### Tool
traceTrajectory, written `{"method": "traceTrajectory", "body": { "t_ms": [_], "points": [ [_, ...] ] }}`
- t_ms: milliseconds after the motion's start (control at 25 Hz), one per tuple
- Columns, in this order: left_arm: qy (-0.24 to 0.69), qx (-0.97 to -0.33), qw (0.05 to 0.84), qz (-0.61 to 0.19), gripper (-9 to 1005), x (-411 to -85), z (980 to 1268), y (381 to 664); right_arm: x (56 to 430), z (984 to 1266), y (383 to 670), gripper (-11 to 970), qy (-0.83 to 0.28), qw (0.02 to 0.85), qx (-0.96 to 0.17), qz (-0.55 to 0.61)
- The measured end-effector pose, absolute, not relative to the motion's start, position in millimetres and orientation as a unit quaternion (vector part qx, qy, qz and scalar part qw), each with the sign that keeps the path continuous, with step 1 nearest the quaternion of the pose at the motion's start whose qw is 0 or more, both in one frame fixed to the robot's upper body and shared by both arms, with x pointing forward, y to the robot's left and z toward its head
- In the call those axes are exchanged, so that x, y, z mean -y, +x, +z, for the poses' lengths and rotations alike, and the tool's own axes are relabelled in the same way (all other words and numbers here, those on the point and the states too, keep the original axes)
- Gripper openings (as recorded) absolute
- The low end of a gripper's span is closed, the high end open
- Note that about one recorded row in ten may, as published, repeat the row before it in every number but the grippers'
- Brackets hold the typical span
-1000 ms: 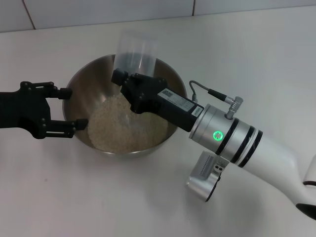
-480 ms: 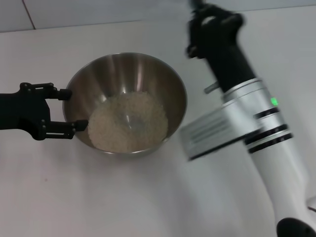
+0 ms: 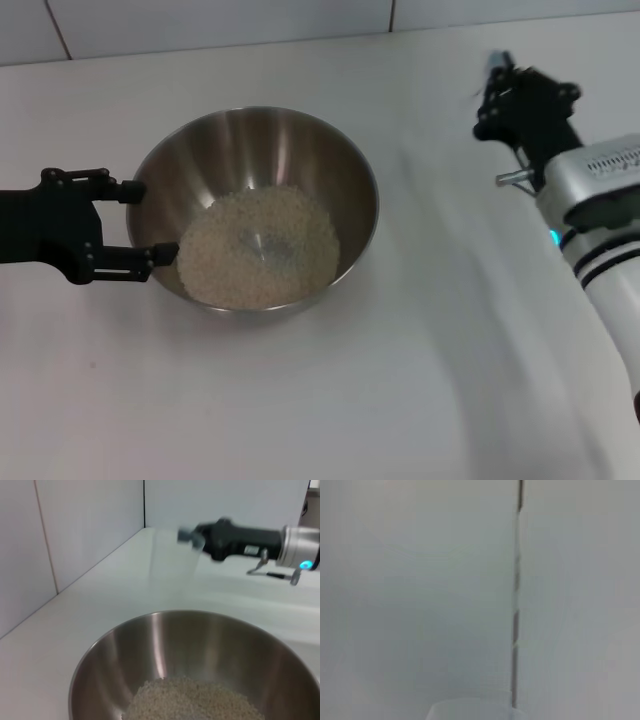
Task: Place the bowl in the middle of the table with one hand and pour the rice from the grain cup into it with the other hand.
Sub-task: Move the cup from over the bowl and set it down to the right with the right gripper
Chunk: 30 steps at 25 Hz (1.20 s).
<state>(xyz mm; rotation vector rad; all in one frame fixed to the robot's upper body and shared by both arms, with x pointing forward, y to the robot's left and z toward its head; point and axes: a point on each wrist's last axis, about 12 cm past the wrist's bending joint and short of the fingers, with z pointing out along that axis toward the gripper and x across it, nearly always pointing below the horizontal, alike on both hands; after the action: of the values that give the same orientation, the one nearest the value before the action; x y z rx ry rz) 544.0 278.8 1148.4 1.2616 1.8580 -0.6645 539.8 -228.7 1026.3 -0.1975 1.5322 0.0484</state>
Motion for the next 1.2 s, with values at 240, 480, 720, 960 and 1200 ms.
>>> {"method": "traceTrajectory", "body": {
  "t_ms": [240, 480, 720, 960, 1200],
  "points": [
    [0.496, -0.730, 0.390, -0.262, 827, -277.8, 1148.5, 544.7, 224.3, 1011.7, 558.4, 16, -0.136, 0.647, -0.748, 0.060],
    [0.498, -0.729, 0.390, -0.263, 827, -276.1, 1148.7, 545.4, 219.7, 1006.3, 558.0, 17, -0.164, 0.626, -0.760, 0.064],
    [0.498, -0.728, 0.391, -0.263, 827, -275.5, 1149.2, 546.0, 218.7, 1001.7, 551.3, 18, -0.162, 0.620, -0.764, 0.070],
    [0.498, -0.728, 0.391, -0.262, 827, -275.3, 1149.5, 546.6, 218.3, 996.5, 540.0, 264, -0.148, 0.616, -0.770, 0.080],
    [0.496, -0.730, 0.390, -0.262, 827, -276.6, 1148.2, 545.1, 228.7, 988.3, 509.7, 407, -0.103, 0.628, -0.766, 0.088]
  ]
}}
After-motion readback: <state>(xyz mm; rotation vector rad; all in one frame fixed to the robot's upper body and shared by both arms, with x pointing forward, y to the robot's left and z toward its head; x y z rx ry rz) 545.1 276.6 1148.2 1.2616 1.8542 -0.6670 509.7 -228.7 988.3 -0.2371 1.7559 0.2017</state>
